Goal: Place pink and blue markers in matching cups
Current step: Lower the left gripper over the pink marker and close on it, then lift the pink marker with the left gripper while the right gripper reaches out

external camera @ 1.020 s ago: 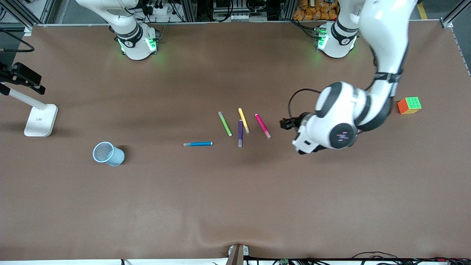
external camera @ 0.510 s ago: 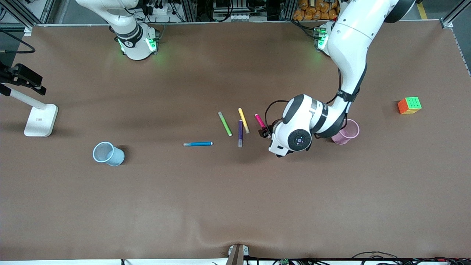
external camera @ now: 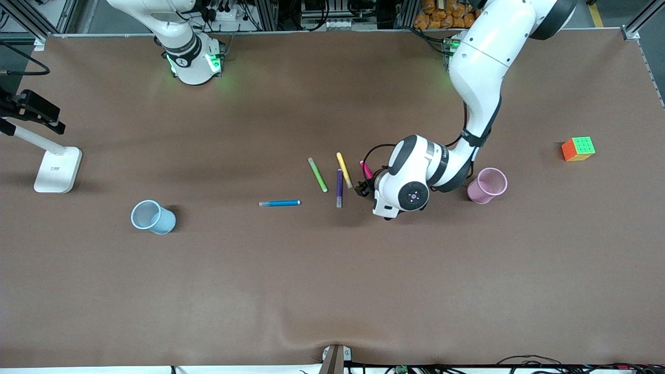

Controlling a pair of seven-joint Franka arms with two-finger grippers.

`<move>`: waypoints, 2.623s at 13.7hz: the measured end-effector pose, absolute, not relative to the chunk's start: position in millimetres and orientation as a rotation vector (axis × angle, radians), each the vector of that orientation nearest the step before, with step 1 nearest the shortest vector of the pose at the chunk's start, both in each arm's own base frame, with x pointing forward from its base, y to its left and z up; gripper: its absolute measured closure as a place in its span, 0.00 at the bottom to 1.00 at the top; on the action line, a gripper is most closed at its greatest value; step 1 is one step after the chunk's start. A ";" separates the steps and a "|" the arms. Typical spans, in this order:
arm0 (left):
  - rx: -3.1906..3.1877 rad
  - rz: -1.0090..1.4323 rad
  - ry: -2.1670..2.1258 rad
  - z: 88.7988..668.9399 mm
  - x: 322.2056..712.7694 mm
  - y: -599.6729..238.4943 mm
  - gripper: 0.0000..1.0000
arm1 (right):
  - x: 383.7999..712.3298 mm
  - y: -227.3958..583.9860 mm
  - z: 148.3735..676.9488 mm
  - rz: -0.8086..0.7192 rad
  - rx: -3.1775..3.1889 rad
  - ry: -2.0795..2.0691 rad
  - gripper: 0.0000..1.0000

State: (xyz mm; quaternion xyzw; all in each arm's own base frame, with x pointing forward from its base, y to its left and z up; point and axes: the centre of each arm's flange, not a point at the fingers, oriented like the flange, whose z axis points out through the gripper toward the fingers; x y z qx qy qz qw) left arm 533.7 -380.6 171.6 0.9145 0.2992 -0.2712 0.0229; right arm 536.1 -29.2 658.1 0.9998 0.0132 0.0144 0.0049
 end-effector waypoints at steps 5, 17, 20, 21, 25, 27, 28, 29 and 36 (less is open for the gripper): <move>2.776 -0.864 0.991 158.2 527.8 -376.5 0.00 | 536.2 -28.8 658.2 0.045 3.131 0.046 0.00; 2.749 -0.836 1.065 147.3 542.5 -350.2 0.16 | 536.2 -28.5 657.5 0.043 3.131 0.049 0.00; 2.743 -0.829 1.067 146.7 542.9 -351.0 0.22 | 536.3 -28.4 657.5 0.043 3.131 0.049 0.00; 2.738 -0.821 1.068 146.8 543.6 -351.8 0.27 | 536.3 -28.4 657.4 0.043 3.131 0.050 0.00; 2.731 -0.809 1.059 146.6 544.8 -353.1 0.39 | 536.7 -27.0 656.0 0.041 3.131 0.054 0.00; 2.734 -0.814 1.053 147.3 544.9 -352.4 0.55 | 538.4 -22.4 649.8 0.038 3.132 0.068 0.00; 2.737 -0.824 1.047 147.8 544.4 -350.1 0.66 | 540.3 -16.2 645.2 0.038 3.132 0.086 0.00; 2.740 -0.834 1.041 148.1 544.0 -347.9 0.77 | 543.2 -6.4 639.3 0.039 3.131 0.114 0.00; 2.703 -0.731 1.066 158.9 564.0 -340.3 0.79 | 574.4 68.9 560.4 -0.024 3.169 0.291 0.00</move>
